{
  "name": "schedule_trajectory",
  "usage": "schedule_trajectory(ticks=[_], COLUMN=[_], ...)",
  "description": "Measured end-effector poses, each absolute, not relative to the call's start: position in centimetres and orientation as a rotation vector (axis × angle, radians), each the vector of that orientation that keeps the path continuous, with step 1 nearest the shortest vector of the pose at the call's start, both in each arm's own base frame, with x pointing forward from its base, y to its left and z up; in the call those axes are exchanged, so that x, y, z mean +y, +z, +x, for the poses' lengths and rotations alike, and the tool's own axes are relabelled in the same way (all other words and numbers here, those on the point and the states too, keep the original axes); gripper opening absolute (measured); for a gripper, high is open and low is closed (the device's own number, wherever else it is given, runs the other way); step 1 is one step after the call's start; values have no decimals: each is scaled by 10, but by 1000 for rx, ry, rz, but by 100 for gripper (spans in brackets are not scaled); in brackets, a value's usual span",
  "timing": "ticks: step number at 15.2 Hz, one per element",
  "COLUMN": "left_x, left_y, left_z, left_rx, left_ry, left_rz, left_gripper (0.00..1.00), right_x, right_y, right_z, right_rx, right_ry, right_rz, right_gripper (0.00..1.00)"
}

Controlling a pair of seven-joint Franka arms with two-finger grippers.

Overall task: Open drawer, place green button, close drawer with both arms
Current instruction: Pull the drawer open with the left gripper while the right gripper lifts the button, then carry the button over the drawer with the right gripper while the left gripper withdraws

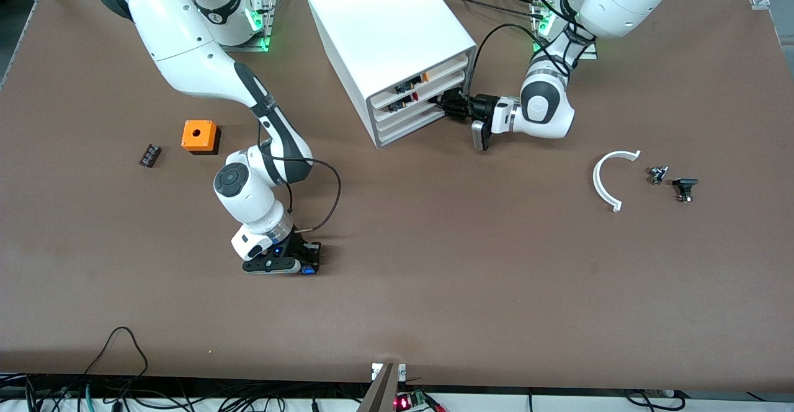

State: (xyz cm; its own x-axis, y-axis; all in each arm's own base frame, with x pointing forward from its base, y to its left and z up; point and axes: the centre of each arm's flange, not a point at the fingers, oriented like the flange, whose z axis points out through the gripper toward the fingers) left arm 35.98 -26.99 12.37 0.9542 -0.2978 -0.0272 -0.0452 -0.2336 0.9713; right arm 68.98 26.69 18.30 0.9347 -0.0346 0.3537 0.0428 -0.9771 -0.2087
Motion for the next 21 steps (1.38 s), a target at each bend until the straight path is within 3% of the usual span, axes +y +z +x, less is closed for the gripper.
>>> schedule_trajectory(ticks=[5, 15, 17, 21], left_x=[-246, -189, -189, -183], left_y=[127, 120, 120, 136], left_z=[388, 489, 493, 509], left_rx=[-210, -152, -146, -155], left_ry=[-169, -23, -22, -85], left_rz=[1807, 1857, 1857, 1906], left_gripper=[14, 14, 26, 61], right_x=[265, 270, 282, 329], right_y=[195, 304, 319, 346], right_z=[698, 722, 715, 687], right_rx=[-4, 133, 203, 363], right_ry=[-518, -115, -47, 44], right_rz=[-2887, -3010, -3051, -3140], right_gripper=[41, 41, 41, 41])
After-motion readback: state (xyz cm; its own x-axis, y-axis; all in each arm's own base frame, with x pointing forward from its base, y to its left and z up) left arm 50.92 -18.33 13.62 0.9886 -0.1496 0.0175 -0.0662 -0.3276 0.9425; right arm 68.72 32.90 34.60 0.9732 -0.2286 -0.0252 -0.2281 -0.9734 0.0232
